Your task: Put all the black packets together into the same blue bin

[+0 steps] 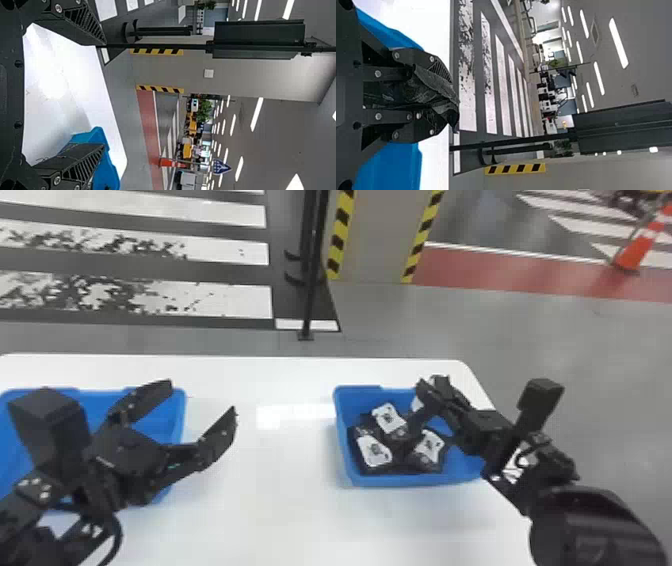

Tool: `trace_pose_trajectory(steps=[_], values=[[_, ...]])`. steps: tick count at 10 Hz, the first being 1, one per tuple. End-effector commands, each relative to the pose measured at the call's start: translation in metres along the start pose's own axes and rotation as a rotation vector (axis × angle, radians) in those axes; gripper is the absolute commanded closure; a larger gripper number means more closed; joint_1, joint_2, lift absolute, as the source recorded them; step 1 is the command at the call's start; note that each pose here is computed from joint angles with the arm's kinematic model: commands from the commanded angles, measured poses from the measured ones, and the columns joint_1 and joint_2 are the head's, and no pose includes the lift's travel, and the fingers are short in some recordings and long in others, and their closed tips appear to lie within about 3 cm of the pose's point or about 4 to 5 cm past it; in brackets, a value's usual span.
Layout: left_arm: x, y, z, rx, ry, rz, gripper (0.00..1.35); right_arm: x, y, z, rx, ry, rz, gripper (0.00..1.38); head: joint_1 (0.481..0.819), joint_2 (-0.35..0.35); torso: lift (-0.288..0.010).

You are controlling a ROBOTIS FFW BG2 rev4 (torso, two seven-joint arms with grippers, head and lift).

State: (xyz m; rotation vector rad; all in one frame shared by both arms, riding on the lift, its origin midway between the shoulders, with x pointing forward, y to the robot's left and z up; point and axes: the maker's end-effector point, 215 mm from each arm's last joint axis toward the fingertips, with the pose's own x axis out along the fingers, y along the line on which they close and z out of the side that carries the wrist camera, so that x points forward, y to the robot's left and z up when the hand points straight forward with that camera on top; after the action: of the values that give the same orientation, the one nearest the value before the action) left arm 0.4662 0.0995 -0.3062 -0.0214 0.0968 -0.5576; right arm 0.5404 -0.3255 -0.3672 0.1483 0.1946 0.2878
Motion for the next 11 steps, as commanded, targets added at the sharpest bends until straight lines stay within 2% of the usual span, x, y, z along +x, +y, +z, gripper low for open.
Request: trace_pose_trajectory(steps=[1,2,4,5,6,7,8,11], values=[[0.0,0.0,0.002,0.005,-0.005,0.0,0.13,-0.001,-0.003,0.0,-0.031,0.041,-0.014,0.31,0.695,-0.244,-0.11],[0.001,0.001,0.006,0.014,-0.017,0.003,0.13,-0.002,0.004,0.016,-0.069,0.027,-0.007,0.03,0.695,-0.246,-0.11],[-0.003,0.005,0.016,0.029,-0.054,0.017,0.12,-0.03,0.037,0.051,-0.093,-0.082,0.023,0.17,0.695,-0.238,-0.11],[-0.005,0.008,0.015,0.03,-0.054,0.026,0.12,-0.05,0.047,0.067,-0.111,-0.136,0.014,0.19,0.695,-0.228,-0.11],[-0.011,0.01,0.021,0.031,-0.089,0.049,0.13,-0.073,0.059,0.078,-0.126,-0.183,-0.006,0.19,0.695,-0.225,-0.11],[-0.022,0.018,0.018,-0.011,-0.112,0.104,0.13,-0.092,0.071,0.085,-0.127,-0.208,-0.03,0.19,0.695,-0.222,-0.11],[-0.037,0.033,0.011,-0.017,-0.119,0.171,0.13,-0.101,0.076,0.078,-0.126,-0.194,-0.029,0.19,0.695,-0.213,-0.11],[-0.084,0.057,0.014,-0.036,-0.21,0.374,0.13,-0.133,0.101,0.065,-0.12,-0.157,-0.05,0.19,0.695,-0.15,-0.11]])
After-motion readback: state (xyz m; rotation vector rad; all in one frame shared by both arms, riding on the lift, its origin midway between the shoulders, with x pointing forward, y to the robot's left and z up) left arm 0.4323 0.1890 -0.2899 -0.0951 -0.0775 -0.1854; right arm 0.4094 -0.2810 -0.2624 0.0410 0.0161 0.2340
